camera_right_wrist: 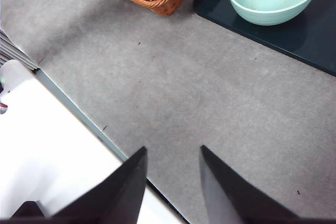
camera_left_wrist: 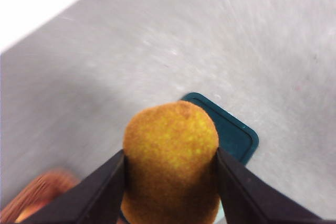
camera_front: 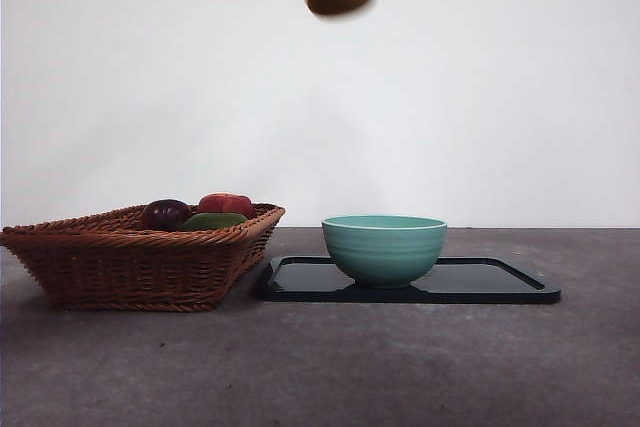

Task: Pick up the wifruite, put it on the bowl, pick up the plate, put it on desk

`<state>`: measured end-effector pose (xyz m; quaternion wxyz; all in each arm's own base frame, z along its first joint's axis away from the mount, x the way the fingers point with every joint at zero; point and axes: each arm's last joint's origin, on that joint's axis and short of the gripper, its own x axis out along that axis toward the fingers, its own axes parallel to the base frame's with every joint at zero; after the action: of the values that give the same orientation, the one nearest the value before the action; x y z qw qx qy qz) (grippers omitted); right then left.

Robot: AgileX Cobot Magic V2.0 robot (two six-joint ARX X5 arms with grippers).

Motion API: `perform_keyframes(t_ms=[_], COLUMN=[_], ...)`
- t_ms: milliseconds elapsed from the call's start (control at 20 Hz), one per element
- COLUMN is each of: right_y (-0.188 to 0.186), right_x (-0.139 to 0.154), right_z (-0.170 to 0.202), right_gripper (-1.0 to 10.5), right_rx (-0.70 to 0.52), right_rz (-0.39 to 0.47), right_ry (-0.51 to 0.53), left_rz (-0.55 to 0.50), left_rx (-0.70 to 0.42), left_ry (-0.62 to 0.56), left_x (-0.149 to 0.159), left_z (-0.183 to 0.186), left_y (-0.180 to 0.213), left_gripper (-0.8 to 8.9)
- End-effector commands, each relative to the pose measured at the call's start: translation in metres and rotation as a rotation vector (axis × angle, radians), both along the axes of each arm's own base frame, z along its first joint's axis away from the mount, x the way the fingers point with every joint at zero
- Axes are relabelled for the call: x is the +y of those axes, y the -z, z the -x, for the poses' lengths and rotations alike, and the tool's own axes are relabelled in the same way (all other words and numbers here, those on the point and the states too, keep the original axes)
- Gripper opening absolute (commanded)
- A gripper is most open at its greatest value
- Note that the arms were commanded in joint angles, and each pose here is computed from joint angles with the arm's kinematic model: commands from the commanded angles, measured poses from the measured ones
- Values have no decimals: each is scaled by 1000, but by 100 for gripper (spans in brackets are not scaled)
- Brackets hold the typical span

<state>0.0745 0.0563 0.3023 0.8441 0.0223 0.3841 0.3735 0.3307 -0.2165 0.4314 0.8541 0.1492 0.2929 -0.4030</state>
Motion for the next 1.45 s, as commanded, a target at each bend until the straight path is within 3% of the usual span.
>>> perform_keyframes(t_ms=[50,300,500,750,950,1150,1450], right_y=[-3,-4,-6,-7,-7,-7,-7], right_x=[1,1,2,3,3,3,3], right_z=[0,-1,-2,-3,-3,-3,-3], right_gripper=[160,160,159,160,160,160,160], right_rx=[-12,-32,-56,-73,-72,-72,-70], right_rz=[-11,-5,-14,-24,-24,-24,-26], right_ry=[-6,-20,-24,-23,-23,-22,-20], left_rz=[6,-23,-34,-60,-38,-136,-57], left_rx=[42,146,195,294,329,289,259], left_ry=[-50,-151,-188,-236,-339,-487,-622], left_x=[22,69,83,88,91,93,92], left_z=[13,44,57,52,44,34,26], left_y=[-16,-36,-33,12,63,107,155], left_gripper=[186,186,186,185,185,186,186])
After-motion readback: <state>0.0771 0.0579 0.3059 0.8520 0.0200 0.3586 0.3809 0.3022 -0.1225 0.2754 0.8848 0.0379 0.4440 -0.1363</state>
